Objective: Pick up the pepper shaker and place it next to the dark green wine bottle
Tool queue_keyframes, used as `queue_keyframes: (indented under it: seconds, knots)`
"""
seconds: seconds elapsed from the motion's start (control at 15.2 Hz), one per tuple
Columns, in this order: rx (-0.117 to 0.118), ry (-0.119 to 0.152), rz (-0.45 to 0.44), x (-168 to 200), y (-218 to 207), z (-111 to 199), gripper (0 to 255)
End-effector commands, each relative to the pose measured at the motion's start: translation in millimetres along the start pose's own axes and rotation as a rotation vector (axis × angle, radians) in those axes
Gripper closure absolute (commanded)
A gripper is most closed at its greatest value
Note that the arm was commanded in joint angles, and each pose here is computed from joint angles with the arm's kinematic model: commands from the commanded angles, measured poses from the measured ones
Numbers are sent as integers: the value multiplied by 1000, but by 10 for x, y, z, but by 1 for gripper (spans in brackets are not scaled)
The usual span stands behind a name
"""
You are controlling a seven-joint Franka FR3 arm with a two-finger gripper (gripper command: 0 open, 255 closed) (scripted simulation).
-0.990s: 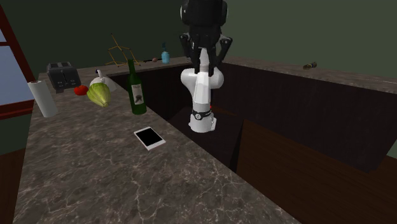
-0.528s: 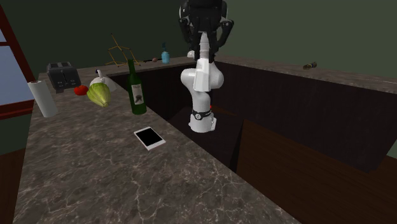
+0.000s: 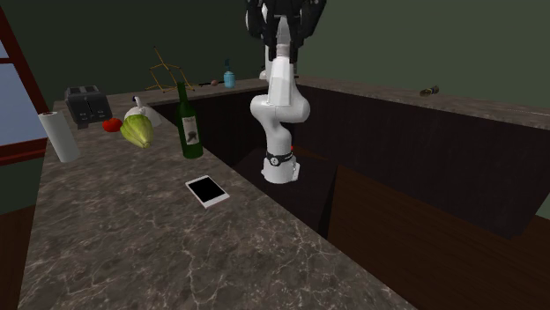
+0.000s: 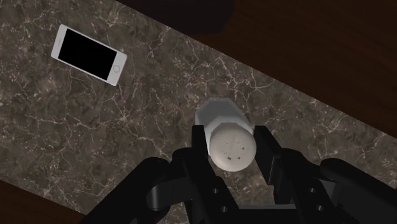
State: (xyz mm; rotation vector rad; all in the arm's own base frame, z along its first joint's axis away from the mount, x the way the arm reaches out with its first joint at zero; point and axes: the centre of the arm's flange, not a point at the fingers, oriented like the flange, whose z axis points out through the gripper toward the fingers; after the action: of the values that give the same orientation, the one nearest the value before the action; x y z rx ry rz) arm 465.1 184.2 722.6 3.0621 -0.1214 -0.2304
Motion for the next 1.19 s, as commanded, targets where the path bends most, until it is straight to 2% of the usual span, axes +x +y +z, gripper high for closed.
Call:
queue_keyframes:
  seconds: [0.0,0.4,1.12]
  knots:
    - [0,0,0,-30,-1,-106,255]
    - [0,0,0,-70,19,-377,255]
    - [0,0,0,-497,1397,-211,255]
